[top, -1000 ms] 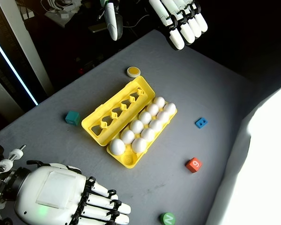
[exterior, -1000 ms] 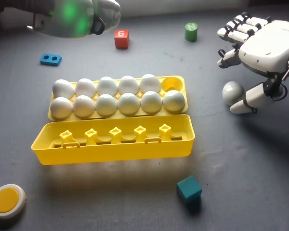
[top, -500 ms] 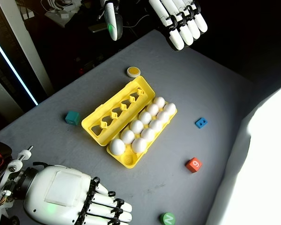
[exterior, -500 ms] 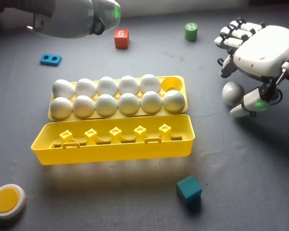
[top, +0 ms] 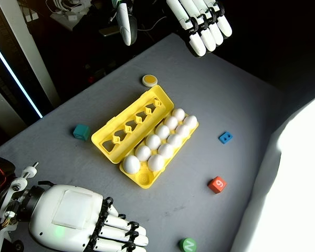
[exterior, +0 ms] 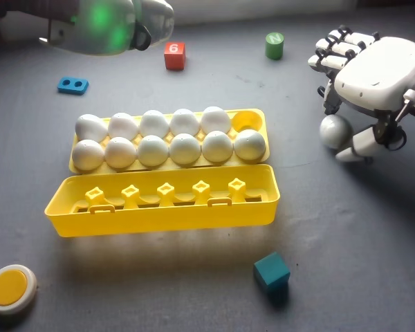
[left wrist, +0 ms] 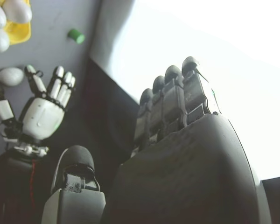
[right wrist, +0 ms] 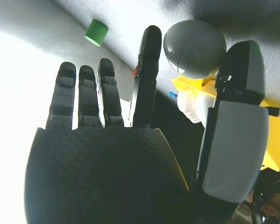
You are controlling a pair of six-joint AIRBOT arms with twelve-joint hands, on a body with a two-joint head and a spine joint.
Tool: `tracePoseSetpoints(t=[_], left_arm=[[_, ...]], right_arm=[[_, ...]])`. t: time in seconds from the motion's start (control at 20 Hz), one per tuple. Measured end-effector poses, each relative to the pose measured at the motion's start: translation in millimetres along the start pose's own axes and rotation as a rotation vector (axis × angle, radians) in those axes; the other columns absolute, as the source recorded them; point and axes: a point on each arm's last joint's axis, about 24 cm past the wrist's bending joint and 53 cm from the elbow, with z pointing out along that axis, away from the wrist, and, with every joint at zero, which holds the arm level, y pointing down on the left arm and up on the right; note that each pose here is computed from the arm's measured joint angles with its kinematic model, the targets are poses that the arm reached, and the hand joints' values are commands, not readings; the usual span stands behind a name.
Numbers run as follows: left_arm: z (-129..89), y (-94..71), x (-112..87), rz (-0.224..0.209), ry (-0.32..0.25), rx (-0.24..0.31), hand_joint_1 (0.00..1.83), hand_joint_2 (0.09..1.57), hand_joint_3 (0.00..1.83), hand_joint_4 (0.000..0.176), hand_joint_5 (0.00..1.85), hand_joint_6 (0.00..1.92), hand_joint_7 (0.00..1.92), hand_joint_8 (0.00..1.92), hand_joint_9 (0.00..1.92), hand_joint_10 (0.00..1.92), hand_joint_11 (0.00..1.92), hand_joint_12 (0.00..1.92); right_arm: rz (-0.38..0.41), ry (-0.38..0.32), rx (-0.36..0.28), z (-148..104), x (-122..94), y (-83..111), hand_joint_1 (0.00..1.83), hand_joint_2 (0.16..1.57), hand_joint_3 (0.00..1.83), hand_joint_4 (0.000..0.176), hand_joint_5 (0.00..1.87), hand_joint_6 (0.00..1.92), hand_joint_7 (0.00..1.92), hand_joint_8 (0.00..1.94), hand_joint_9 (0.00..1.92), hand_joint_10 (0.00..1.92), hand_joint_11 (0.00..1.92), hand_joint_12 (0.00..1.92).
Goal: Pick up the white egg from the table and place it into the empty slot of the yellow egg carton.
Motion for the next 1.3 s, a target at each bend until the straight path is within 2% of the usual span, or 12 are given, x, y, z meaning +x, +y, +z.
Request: tracePoseSetpoints(t=[0.05,0.1,0.15,0.2,0.25,0.4,0.55,1.0,1.05,1.1,1.2,1.3], left_arm=[[0,0.1,-0.1,0.0,0.0,0.0,0.0,1.22,0.0,0.0,0.1,0.01,0.11,0.0,0.07,0.0,0.01,0.03],[0,0.0,0.0,0.0,0.0,0.0,0.0,1.22,0.0,0.0,0.1,0.0,0.1,0.0,0.07,0.0,0.01,0.03],[0,0.0,0.0,0.0,0.0,0.0,0.0,1.23,0.0,0.0,0.11,0.01,0.11,0.01,0.08,0.0,0.02,0.03],[0,0.0,0.0,0.0,0.0,0.0,0.0,1.23,0.0,0.0,0.11,0.01,0.11,0.01,0.08,0.0,0.02,0.03],[0,0.0,-0.1,0.0,0.0,0.0,0.0,1.23,0.0,0.0,0.1,0.0,0.11,0.0,0.08,0.0,0.01,0.03],[0,0.1,-0.1,0.0,0.0,0.0,0.0,1.22,0.0,0.0,0.11,0.01,0.1,0.0,0.06,0.0,0.0,0.03],[0,-0.3,0.0,0.0,0.0,0.001,0.0,1.22,0.0,0.0,0.09,0.0,0.07,0.0,0.04,0.0,0.0,0.03],[0,-0.4,0.1,0.0,0.0,0.002,0.0,1.23,0.0,0.0,0.11,0.0,0.09,0.0,0.06,0.0,0.0,0.06],[0,-0.3,0.0,0.0,0.0,0.001,0.0,1.23,0.0,0.0,0.12,0.01,0.11,0.01,0.07,0.01,0.02,0.07],[0,0.3,-0.2,0.0,-0.001,-0.001,0.0,1.22,0.0,0.0,0.13,0.0,0.12,0.0,0.09,0.0,0.0,0.12],[0,0.3,-0.2,0.0,-0.001,-0.001,0.0,1.23,0.0,0.0,0.13,0.0,0.12,0.0,0.09,0.0,0.0,0.14],[0,-0.7,0.1,0.0,0.0,0.003,0.0,1.22,0.0,0.0,0.13,0.0,0.12,0.0,0.09,0.0,0.0,0.14]], right_arm=[[0.0,0.0,0.0,0,0,0.0,1.08,0.97,0.01,0.143,1.21,0.4,0.15,0.01,0.0,0.0,0.0,0.0],[0.001,0.0,0.0,0,0,-0.1,1.11,1.0,0.0,0.097,1.23,0.52,0.19,0.01,0.02,0.0,0.0,0.0],[0.0,-0.003,0.001,0,-1,-0.2,1.13,1.01,0.0,0.044,1.23,0.54,0.25,0.01,0.05,0.01,0.0,0.0],[0.0,-0.004,0.001,0,-1,-0.3,1.14,1.01,0.0,0.034,1.23,0.54,0.26,0.02,0.06,0.01,0.0,0.0],[0.0,-0.004,0.001,0,-1,-0.3,1.14,1.03,0.0,0.0,1.19,0.63,0.28,0.01,0.02,0.0,0.0,0.0],[0.01,-0.006,0.0,1,-3,0.6,1.14,1.03,0.0,0.0,1.17,0.67,0.25,0.0,0.0,0.0,0.0,0.0],[0.073,-0.028,-0.016,4,-18,9.2,1.15,1.04,0.0,0.0,1.16,0.69,0.26,0.0,0.0,0.0,0.0,0.0],[0.153,-0.081,-0.112,21,-48,66.9,1.12,1.05,0.0,0.0,1.13,0.75,0.3,0.01,0.03,0.01,0.0,0.0],[0.162,-0.083,-0.122,24,-51,72.0,1.11,1.05,0.0,0.024,1.12,0.76,0.3,0.0,0.04,0.01,0.0,0.0],[0.183,-0.068,-0.134,26,-53,77.8,1.12,1.05,0.0,0.0,1.12,0.76,0.28,0.0,0.04,0.01,0.0,0.0],[0.22,-0.042,-0.143,28,-51,84.4,1.12,1.05,0.0,0.0,1.12,0.75,0.27,0.0,0.04,0.0,0.0,0.0],[0.253,-0.017,-0.142,29,-46,86.6,1.11,1.05,0.0,0.018,1.12,0.76,0.28,0.01,0.04,0.0,0.0,0.0]])
